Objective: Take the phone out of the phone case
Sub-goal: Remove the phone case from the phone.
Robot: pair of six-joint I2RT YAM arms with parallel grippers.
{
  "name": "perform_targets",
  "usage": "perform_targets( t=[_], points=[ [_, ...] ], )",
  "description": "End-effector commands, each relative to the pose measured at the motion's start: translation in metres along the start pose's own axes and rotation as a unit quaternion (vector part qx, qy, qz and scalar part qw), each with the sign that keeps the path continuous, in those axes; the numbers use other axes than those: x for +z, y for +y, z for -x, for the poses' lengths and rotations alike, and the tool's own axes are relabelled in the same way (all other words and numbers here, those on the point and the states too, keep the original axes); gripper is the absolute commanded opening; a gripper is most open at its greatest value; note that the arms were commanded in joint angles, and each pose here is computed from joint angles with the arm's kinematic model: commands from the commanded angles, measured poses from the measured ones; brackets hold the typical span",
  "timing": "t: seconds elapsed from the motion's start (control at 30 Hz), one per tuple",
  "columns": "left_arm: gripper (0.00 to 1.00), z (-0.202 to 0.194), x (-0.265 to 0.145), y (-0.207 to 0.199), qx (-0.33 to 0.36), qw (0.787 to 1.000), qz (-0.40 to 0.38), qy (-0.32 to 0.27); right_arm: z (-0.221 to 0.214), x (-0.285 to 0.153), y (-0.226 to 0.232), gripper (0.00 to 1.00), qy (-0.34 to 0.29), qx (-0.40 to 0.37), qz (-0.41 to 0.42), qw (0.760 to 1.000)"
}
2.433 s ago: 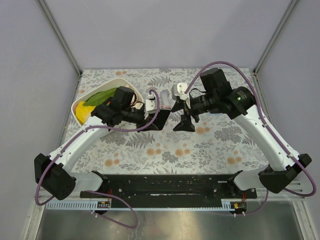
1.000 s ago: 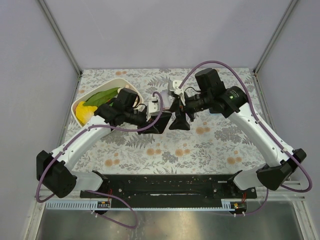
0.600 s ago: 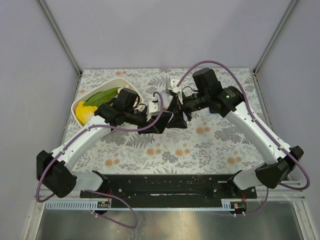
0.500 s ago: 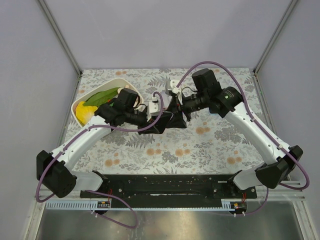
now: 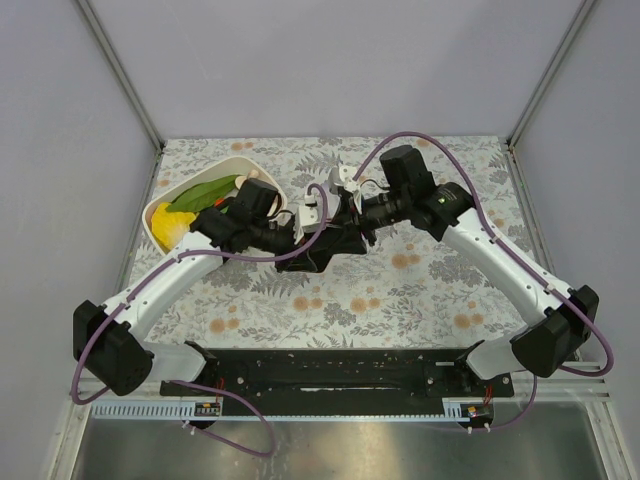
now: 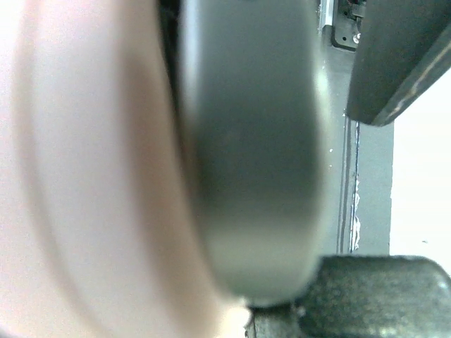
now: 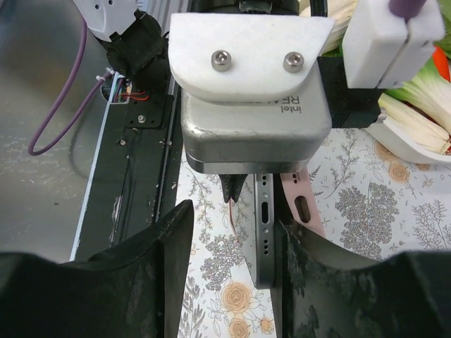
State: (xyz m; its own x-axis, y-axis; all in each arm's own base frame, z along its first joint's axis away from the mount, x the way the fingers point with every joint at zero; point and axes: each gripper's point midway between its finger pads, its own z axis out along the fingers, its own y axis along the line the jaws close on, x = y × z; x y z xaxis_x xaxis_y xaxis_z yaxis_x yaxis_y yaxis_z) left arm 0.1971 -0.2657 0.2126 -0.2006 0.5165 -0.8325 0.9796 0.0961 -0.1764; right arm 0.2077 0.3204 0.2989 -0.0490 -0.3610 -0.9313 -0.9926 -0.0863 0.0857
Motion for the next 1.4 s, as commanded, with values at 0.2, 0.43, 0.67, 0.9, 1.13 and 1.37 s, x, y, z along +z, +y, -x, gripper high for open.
perform_targets(
  t=[0.2,0.43,0.67,0.9,1.13,1.37],
  points=[
    [0.00,0.086,-0.024,-0.009,0.100,0.984,-0.022,-0.149,-0.021,0.015,0.000,0.42,0.002,0.021,0.016,1.000],
    [0.00,0.091,-0.031,-0.008,0.094,0.982,-0.019,-0.162,-0.034,0.019,0.002,0.38,0.015,0.027,0.022,0.999],
    [0.00,0.095,-0.034,-0.006,0.091,0.982,-0.016,-0.167,-0.048,0.026,0.004,0.37,0.038,0.031,0.025,0.998],
    [0.00,0.097,-0.036,-0.007,0.093,0.981,-0.014,-0.169,-0.062,0.034,0.002,0.41,0.056,0.041,0.023,0.997],
    [0.00,0.093,-0.036,-0.004,0.098,0.982,-0.002,-0.162,-0.063,0.036,-0.003,0.26,0.064,0.051,0.021,0.996],
    [0.01,0.076,-0.032,0.008,0.110,0.984,0.030,-0.136,-0.057,0.031,-0.003,0.02,0.071,0.045,0.015,0.996]
  ],
)
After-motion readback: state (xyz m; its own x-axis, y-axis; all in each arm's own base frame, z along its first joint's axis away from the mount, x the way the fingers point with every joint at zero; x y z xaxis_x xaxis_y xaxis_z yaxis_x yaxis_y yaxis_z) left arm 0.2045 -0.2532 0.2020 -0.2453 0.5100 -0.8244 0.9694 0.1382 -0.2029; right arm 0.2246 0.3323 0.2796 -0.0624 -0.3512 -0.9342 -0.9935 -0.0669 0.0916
